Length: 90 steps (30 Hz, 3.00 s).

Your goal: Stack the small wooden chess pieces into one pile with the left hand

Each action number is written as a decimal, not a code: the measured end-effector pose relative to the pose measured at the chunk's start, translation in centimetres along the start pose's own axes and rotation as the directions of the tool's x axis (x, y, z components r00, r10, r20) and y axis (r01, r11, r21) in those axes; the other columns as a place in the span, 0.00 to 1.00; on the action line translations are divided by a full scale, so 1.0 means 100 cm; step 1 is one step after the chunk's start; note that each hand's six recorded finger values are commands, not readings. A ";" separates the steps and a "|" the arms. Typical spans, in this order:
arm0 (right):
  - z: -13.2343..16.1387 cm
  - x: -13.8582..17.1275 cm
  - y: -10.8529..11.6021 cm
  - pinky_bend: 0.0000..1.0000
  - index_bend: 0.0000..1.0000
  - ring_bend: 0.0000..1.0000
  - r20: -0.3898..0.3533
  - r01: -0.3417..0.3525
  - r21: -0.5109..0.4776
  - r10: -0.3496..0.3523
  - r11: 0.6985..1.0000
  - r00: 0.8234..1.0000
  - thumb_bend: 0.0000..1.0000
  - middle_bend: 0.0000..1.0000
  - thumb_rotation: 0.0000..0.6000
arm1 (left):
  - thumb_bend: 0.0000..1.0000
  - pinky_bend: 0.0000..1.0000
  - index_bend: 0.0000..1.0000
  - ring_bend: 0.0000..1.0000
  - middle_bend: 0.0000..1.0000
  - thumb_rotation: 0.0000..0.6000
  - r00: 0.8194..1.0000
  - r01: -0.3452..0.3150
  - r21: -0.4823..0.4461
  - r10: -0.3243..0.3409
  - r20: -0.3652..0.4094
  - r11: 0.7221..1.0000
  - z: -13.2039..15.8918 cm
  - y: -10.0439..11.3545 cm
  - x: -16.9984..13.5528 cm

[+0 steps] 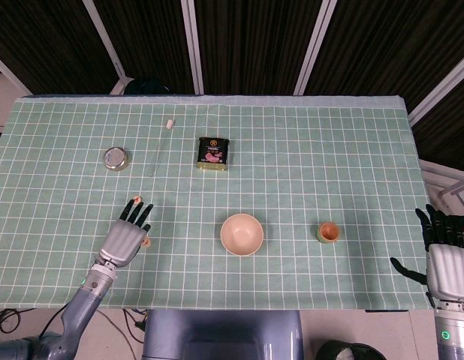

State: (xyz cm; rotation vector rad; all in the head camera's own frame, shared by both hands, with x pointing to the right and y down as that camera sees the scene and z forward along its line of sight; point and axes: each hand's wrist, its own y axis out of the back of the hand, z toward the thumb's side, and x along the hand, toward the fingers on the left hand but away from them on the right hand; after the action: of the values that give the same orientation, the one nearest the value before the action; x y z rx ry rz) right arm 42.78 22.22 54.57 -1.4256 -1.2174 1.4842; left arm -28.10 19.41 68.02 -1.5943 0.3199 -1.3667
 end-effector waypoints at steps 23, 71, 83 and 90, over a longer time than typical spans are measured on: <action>-0.001 0.000 0.001 0.00 0.09 0.00 0.007 0.007 0.000 -0.007 1.000 1.000 0.23 0.01 1.00 | 0.32 0.00 0.46 0.00 0.04 1.00 1.000 -0.003 0.007 0.003 0.014 1.000 0.007 0.001 0.001; -0.001 -0.001 0.000 0.00 0.09 0.00 0.022 0.007 0.001 -0.007 1.000 1.000 0.23 0.01 1.00 | 0.27 0.00 0.39 0.00 0.04 1.00 0.970 0.061 -0.064 -0.074 -0.233 0.996 -0.071 -0.006 0.099; -0.002 -0.001 0.000 0.00 0.09 0.00 0.022 0.006 0.001 -0.006 1.000 1.000 0.23 0.01 1.00 | 0.28 0.00 0.43 0.00 0.05 1.00 0.967 0.090 -0.053 -0.100 -0.235 0.995 -0.061 -0.015 0.111; -0.002 -0.001 -0.001 0.00 0.09 0.00 0.025 0.003 -0.004 -0.003 1.000 1.000 0.23 0.01 1.00 | 0.29 0.00 0.45 0.00 0.05 1.00 0.968 0.089 -0.048 -0.098 -0.232 0.995 -0.059 -0.016 0.111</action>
State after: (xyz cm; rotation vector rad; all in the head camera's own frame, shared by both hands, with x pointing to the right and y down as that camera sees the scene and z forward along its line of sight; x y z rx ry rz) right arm 42.97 22.17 54.66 -1.4116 -1.2382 1.5022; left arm -30.10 9.35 75.43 -1.4955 0.4182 -1.6357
